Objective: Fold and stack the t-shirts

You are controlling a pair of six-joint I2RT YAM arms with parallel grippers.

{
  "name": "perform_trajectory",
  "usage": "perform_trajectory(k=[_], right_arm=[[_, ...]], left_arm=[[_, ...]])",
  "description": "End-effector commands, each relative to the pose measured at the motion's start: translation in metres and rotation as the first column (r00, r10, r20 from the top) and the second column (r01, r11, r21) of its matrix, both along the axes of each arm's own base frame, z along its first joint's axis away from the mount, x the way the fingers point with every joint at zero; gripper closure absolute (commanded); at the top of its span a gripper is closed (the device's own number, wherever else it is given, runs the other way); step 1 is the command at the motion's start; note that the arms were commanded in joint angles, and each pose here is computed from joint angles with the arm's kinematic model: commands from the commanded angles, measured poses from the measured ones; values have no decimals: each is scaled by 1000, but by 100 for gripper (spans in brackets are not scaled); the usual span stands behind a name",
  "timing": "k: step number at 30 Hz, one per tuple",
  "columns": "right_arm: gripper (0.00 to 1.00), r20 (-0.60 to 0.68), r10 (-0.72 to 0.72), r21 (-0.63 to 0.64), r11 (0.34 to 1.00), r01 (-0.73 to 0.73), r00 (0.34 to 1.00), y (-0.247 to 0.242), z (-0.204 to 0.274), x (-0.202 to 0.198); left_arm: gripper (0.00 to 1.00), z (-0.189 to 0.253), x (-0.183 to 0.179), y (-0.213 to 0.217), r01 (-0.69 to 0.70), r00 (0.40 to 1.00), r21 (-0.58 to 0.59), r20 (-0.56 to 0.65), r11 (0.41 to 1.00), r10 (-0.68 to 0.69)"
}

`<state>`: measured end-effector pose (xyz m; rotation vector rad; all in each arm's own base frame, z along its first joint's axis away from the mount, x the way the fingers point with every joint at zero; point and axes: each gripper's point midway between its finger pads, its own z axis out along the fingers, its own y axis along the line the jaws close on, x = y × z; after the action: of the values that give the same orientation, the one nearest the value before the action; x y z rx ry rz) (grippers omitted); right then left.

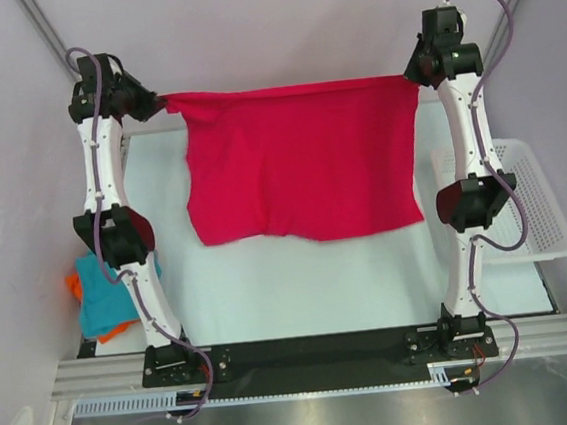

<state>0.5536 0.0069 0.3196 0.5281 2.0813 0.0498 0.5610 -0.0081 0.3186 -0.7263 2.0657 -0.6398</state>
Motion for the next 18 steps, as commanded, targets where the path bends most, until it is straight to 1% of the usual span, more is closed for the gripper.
perform_trajectory(k=[1, 3, 5, 6, 8, 9, 10, 12, 13, 15, 16, 18], right_arm=[[100, 231, -42, -9, 999, 46, 972, -26, 86, -11], [100, 270, -54, -32, 997, 65, 961, -31, 105, -22], [100, 324, -70, -51, 995, 91, 943, -37, 134, -38], [100, 365, -72, -63, 993, 102, 928, -40, 154, -51], [100, 433, -77, -74, 990, 121, 898, -42, 184, -68], [100, 454, -68, -86, 989, 119, 889, -40, 196, -82], [100, 460, -60, -88, 990, 112, 886, -37, 200, -87], [100, 412, -46, -95, 991, 93, 910, -33, 187, -94], [100, 382, -34, -98, 992, 77, 923, -29, 179, -98], [100, 283, 9, -98, 995, 19, 959, -18, 147, -100], [100, 183, 18, -95, 995, 0, 983, -14, 111, -102], [100, 90, 47, -89, 995, -39, 995, 2, 71, -105]], left_arm=[[100, 138, -6, 28, -47, 922, -84, 379, 995, 75], [100, 176, -20, 28, -22, 879, -66, 475, 998, 51], [100, 208, -40, 38, -37, 837, -41, 544, 998, 53], [100, 239, -63, 39, -50, 794, -25, 605, 998, 55], [100, 267, -89, 45, -60, 753, -28, 655, 998, 63], [100, 288, -110, 40, -44, 719, -18, 694, 999, 44], [100, 292, -118, 45, -48, 714, -16, 699, 999, 45], [100, 288, -130, 42, -34, 730, -4, 683, 999, 28], [100, 276, -135, 38, -11, 756, 0, 654, 1000, 8], [100, 252, -135, 36, 0, 796, 14, 606, 1000, -9], [100, 225, -132, 36, 2, 832, 7, 554, 1000, -6], [100, 196, -130, 37, 8, 867, 27, 498, 1000, -20]])
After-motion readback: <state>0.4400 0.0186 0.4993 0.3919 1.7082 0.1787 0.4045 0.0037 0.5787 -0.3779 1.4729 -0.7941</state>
